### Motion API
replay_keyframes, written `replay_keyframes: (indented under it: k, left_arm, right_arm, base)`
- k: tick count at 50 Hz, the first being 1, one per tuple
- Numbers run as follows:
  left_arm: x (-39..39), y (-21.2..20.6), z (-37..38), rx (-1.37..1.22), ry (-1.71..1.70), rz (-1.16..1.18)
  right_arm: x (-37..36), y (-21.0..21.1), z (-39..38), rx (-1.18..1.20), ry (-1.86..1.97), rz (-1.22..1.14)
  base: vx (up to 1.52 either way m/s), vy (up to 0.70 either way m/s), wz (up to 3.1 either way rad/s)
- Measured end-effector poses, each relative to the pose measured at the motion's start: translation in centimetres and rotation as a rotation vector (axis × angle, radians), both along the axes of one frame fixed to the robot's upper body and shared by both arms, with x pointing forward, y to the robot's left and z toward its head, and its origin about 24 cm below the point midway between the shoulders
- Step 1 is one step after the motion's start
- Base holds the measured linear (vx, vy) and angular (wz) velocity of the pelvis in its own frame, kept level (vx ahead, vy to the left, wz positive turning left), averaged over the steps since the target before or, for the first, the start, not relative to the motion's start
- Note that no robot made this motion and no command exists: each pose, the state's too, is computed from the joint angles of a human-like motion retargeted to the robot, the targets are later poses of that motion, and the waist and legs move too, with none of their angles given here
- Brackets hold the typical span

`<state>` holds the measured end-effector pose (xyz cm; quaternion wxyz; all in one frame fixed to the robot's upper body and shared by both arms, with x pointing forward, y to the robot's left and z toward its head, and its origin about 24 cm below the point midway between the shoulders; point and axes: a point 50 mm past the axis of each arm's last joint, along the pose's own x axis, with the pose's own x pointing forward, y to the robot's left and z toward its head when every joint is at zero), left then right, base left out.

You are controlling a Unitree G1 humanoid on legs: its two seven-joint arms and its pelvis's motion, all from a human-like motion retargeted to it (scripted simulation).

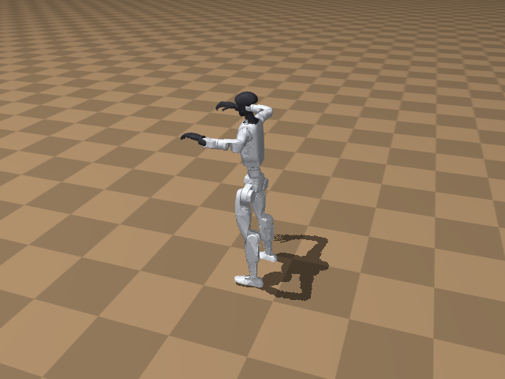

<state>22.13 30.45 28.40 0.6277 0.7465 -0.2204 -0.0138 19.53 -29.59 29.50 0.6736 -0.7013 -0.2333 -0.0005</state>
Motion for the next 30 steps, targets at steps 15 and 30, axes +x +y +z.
replay_keyframes:
  k: [15, 30]
  left_arm:
    - [-0.3, 0.3, 1.2, 0.012, -0.056, 0.009]
    - [-0.8, -0.2, 1.5, -0.03, -0.067, -0.031]
  right_arm:
    - [-0.3, -0.3, 0.3, 0.014, -0.02, -0.003]
    - [-0.6, 0.1, 0.4, 0.033, -0.022, 0.023]
  base:
    - [0.0, 0.0, 0.0]
    - [0.0, 0.0, 0.0]
